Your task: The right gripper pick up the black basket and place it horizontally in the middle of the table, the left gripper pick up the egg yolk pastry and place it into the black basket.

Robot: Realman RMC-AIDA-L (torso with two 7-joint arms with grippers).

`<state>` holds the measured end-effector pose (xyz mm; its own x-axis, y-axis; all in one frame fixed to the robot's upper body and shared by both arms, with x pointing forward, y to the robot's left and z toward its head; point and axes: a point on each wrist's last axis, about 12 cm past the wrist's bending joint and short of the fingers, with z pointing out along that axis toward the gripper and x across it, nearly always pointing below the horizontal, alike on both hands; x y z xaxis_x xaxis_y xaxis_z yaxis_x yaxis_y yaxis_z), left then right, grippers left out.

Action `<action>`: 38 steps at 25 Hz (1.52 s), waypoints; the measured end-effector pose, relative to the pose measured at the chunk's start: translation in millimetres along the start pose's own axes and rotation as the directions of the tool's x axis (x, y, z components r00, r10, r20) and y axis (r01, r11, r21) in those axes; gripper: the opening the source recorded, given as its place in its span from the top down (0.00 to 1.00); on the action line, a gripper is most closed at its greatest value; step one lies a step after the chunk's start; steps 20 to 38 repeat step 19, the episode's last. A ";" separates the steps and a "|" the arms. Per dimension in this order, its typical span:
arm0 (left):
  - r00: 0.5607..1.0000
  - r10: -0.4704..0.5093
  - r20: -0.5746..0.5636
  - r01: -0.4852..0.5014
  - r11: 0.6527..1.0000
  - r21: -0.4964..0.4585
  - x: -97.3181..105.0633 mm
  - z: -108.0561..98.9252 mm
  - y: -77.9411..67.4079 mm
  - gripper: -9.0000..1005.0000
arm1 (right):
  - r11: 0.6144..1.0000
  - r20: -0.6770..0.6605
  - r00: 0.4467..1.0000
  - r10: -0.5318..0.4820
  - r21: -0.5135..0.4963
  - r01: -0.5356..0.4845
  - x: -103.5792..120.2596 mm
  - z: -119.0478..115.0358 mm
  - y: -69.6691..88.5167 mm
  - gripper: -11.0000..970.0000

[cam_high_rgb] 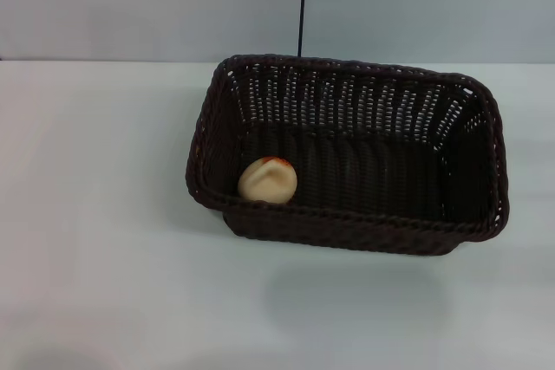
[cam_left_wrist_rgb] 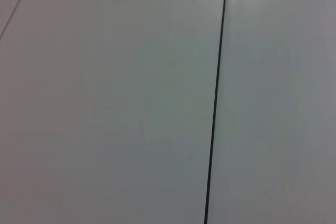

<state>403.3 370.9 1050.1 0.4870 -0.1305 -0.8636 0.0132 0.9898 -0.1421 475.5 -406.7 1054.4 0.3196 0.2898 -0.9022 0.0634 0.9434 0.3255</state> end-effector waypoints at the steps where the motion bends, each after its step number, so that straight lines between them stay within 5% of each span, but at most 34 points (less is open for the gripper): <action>1: 1.000 0.015 0.006 -0.014 0.999 -0.031 -2.2 -4.2 3.6 0.32 | 1.000 0.006 1.000 -0.026 0.001 0.026 0.3 -0.2 1.0 0.49; 11: 1.000 0.013 0.012 -0.012 0.999 -0.049 -1.8 -2.7 4.4 0.32 | 0.976 0.078 0.974 -0.212 0.061 0.208 1.2 -4.7 7.7 0.49; 38: 1.000 0.000 0.019 0.001 0.999 -0.055 -0.6 0.6 3.5 0.32 | 0.974 0.100 0.971 -0.218 0.092 0.209 -1.7 -7.4 4.8 0.49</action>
